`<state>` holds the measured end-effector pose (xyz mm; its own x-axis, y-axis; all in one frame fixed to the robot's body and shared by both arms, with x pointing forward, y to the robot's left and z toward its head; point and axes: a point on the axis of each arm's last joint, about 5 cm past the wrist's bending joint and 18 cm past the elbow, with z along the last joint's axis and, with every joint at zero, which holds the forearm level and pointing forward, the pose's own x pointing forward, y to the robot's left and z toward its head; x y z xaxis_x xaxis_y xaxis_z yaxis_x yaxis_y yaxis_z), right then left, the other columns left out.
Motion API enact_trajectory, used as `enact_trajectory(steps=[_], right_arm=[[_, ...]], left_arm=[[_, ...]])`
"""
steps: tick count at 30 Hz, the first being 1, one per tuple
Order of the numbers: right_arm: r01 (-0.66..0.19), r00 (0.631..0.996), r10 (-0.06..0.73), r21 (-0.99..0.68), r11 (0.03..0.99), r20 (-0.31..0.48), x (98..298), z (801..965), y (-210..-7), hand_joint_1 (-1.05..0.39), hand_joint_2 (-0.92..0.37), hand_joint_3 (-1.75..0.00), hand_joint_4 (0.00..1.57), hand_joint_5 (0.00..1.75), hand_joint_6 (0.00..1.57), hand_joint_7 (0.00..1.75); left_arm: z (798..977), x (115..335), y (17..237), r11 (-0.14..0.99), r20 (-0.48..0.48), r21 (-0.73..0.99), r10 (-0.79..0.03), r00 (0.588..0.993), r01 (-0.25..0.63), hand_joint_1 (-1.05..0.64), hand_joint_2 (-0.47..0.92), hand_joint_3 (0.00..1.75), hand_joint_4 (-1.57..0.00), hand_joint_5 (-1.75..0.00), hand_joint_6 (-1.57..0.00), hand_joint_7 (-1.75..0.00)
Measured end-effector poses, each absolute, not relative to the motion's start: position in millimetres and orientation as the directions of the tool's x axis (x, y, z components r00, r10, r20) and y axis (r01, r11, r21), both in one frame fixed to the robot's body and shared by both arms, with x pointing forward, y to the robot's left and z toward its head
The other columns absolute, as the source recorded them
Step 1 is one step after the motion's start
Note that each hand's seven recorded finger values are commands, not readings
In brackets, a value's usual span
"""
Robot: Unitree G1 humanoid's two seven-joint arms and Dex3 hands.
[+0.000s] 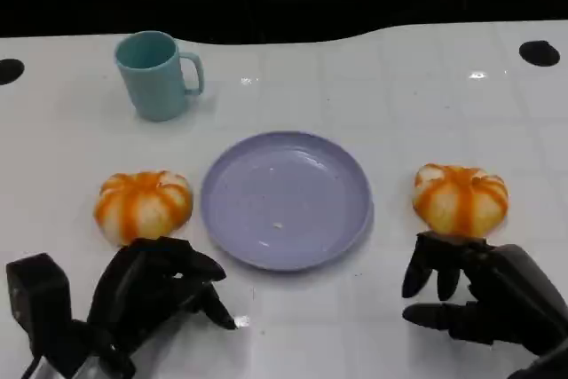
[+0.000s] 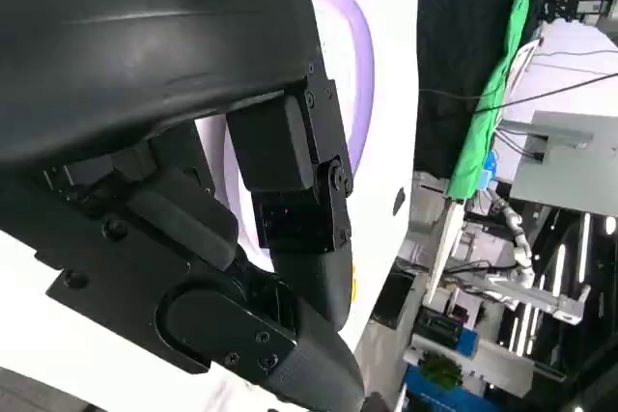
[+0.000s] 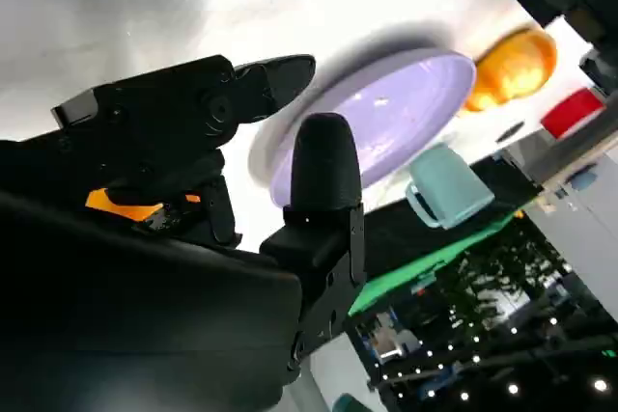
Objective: Grasp the bread from the table and place it into the plate.
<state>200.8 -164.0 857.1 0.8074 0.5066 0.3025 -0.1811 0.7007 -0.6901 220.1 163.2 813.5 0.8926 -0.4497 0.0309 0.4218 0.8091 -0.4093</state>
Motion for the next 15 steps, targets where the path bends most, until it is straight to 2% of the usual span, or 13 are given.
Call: enact_trajectory(steps=[5, 10, 15], right_arm=[[-0.163, 0.802, 0.502, -0.691, 0.704, 0.323, 201.9, 860.7, -165.1, -0.39, -0.91, 0.0, 0.54, 1.11, 0.5, 0.77], [-0.128, 0.794, 0.49, -0.689, 0.713, 0.36, 204.1, 867.7, -167.0, -0.36, -0.9, 0.0, 0.54, 1.07, 0.54, 0.67], [-0.083, 0.79, 0.465, -0.681, 0.728, 0.4, 205.7, 873.3, -169.2, -0.37, -0.92, -0.01, 0.4, 0.94, 0.52, 0.49]], left_arm=[[813.5, 220.1, 163.3, 0.809, 0.031, -0.409, -0.45, 0.893, 0.422, -1.05, 0.74, 0.0, -1.57, -0.58, -1.57, -0.18], [813.5, 220.1, 163.2, 0.809, 0.031, -0.409, -0.45, 0.893, 0.422, -1.05, 0.74, 0.0, -1.57, -0.58, -1.57, -0.18], [813.0, 219.9, 163.2, 0.809, 0.028, -0.41, -0.45, 0.893, 0.421, -1.05, 0.74, 0.0, -1.57, -0.58, -1.57, -0.18]])
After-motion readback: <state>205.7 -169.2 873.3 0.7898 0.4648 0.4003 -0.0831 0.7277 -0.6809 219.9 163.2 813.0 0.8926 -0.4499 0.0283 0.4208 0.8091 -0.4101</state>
